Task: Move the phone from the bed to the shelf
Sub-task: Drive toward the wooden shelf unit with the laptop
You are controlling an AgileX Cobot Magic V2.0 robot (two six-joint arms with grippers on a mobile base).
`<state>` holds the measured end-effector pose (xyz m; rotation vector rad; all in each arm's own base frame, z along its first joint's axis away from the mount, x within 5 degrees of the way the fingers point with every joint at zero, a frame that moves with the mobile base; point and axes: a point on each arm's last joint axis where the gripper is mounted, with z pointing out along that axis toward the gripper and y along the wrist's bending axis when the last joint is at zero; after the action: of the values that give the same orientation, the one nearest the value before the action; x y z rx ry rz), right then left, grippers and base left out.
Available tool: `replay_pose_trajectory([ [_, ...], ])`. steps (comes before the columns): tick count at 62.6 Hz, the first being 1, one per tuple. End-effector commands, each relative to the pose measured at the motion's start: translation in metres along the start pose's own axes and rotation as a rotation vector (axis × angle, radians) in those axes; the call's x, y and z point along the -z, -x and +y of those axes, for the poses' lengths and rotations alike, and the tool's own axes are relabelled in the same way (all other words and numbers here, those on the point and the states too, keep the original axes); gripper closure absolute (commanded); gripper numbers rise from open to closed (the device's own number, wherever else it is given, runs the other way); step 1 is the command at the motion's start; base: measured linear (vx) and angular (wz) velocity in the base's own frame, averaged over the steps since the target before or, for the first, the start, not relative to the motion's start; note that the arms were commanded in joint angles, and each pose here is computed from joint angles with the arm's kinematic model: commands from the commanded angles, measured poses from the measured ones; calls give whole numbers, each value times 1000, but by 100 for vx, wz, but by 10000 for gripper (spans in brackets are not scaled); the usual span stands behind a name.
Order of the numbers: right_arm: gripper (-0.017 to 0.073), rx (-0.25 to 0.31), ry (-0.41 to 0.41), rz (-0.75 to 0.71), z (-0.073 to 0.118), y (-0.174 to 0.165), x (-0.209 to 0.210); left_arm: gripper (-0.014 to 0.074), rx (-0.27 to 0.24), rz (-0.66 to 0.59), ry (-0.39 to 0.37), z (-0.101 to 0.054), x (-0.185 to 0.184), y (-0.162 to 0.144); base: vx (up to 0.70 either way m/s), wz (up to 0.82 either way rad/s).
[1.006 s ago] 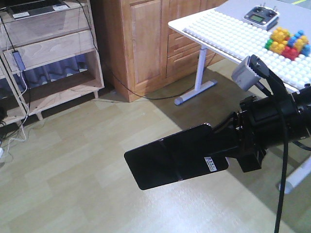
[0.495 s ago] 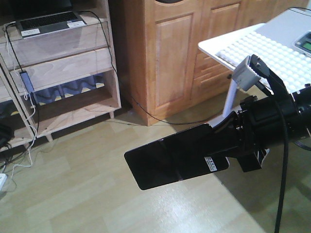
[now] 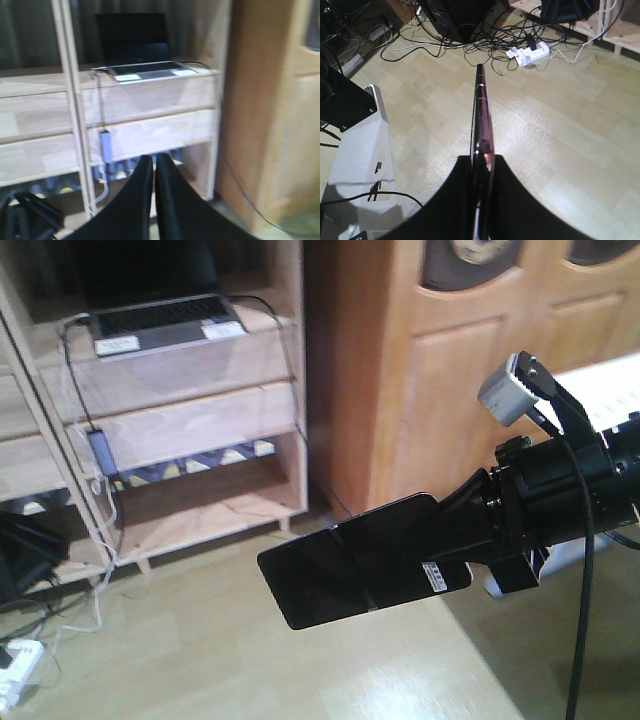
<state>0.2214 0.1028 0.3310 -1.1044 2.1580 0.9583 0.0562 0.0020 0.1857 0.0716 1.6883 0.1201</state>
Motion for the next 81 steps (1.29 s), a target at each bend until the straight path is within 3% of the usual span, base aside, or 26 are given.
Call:
replay_pose_trajectory([
  [1, 561, 15, 75, -58, 16, 9, 9, 592, 14, -107, 10, 2, 3, 14, 52, 35],
  [81, 561, 15, 74, -59, 16, 9, 9, 592, 14, -107, 10, 2, 3, 14, 45, 24],
])
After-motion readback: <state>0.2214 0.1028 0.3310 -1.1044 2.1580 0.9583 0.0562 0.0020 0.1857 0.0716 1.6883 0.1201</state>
